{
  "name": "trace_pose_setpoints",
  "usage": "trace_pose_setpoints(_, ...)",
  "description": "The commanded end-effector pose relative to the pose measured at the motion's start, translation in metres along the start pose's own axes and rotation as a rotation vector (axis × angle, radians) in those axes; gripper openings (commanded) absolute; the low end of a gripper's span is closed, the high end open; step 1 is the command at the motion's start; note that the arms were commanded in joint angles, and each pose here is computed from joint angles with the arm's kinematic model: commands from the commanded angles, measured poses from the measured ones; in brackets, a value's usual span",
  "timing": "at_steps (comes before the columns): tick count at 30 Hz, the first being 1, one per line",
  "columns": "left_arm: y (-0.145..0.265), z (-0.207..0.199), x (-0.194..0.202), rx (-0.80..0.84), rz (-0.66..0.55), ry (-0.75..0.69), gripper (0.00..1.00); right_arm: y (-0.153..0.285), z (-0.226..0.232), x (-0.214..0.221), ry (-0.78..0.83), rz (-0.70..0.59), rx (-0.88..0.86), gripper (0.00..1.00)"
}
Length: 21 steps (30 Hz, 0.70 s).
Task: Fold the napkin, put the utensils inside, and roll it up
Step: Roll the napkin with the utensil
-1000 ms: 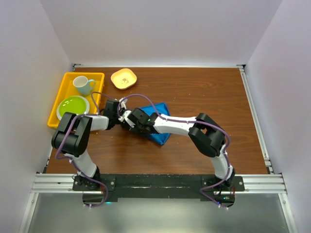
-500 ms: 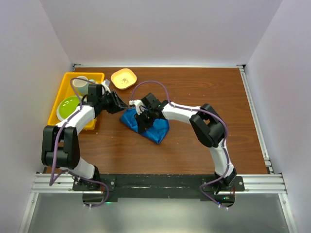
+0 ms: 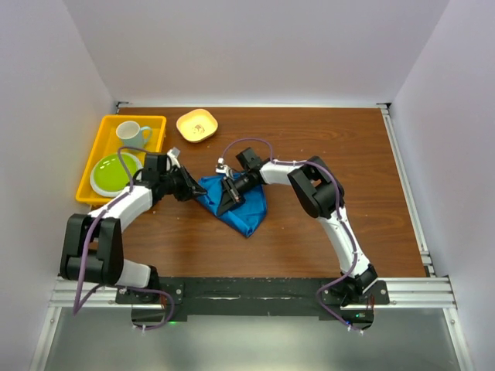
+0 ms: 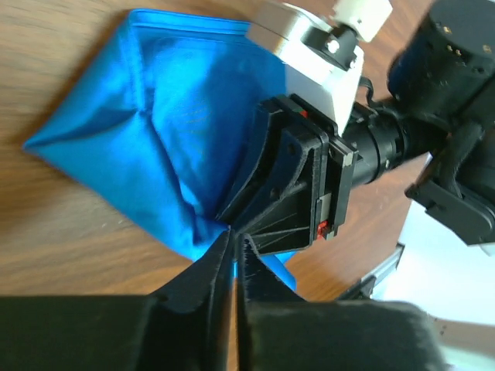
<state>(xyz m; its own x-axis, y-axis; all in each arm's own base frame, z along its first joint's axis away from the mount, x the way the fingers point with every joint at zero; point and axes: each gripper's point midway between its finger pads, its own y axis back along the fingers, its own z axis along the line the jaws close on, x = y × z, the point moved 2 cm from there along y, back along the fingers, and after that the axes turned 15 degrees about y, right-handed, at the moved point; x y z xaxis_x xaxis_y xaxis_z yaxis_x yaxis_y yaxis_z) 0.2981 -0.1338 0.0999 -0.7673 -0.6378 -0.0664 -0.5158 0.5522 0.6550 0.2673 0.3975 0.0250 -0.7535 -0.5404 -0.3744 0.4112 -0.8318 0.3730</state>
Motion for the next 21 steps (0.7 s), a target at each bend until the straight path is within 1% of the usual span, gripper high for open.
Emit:
trace_pose_setpoints(1,-0.018,-0.023,-0.005,0.187,0.013,-0.064,0.02,-0.005,-0.043,0.036,-0.168,0.038,0.115,0.04)
trace_pose_setpoints(3,-0.028,-0.011,-0.001,0.185,0.033,-0.044,0.0,-0.004,-0.047,0.04,-0.18,0.037,0.128,0.04)
trace_pose_setpoints(4,-0.031,-0.015,-0.004,0.219,0.014,-0.062,0.0,-0.004,-0.049,0.042,-0.186,0.037,0.136,0.04)
trace_pose_setpoints(6,-0.04,-0.003,-0.001,0.217,0.018,-0.046,0.0,-0.003,-0.05,0.044,-0.186,0.04,0.143,0.04)
trace_pose_setpoints(7,-0.042,-0.006,-0.004,0.25,-0.003,-0.069,0.0,-0.002,-0.052,0.043,-0.18,0.038,0.157,0.04)
trace_pose_setpoints(9,-0.051,0.007,-0.002,0.237,-0.001,-0.053,0.0,-0.001,-0.053,0.046,-0.184,0.041,0.161,0.04)
trace_pose_setpoints(10,-0.053,0.004,-0.006,0.267,-0.02,-0.074,0.0,-0.001,-0.054,0.049,-0.188,0.046,0.163,0.04)
trace_pose_setpoints(12,-0.062,0.014,-0.006,0.261,-0.026,-0.066,0.0,0.0,-0.055,0.051,-0.182,0.054,0.181,0.05)
trace_pose_setpoints(14,-0.068,0.02,-0.007,0.253,-0.026,-0.059,0.0,0.002,-0.056,0.052,-0.186,0.055,0.19,0.08)
trace_pose_setpoints(16,-0.076,0.034,-0.007,0.2,-0.032,-0.035,0.0,0.004,-0.054,0.048,-0.174,0.052,0.197,0.09)
trace_pose_setpoints(19,-0.083,0.055,-0.001,0.134,-0.019,-0.001,0.0,0.008,-0.051,0.041,-0.155,0.056,0.239,0.15)
trace_pose_setpoints(21,-0.085,0.069,0.004,0.088,-0.009,0.019,0.0,0.014,-0.047,0.034,-0.137,0.051,0.273,0.22)
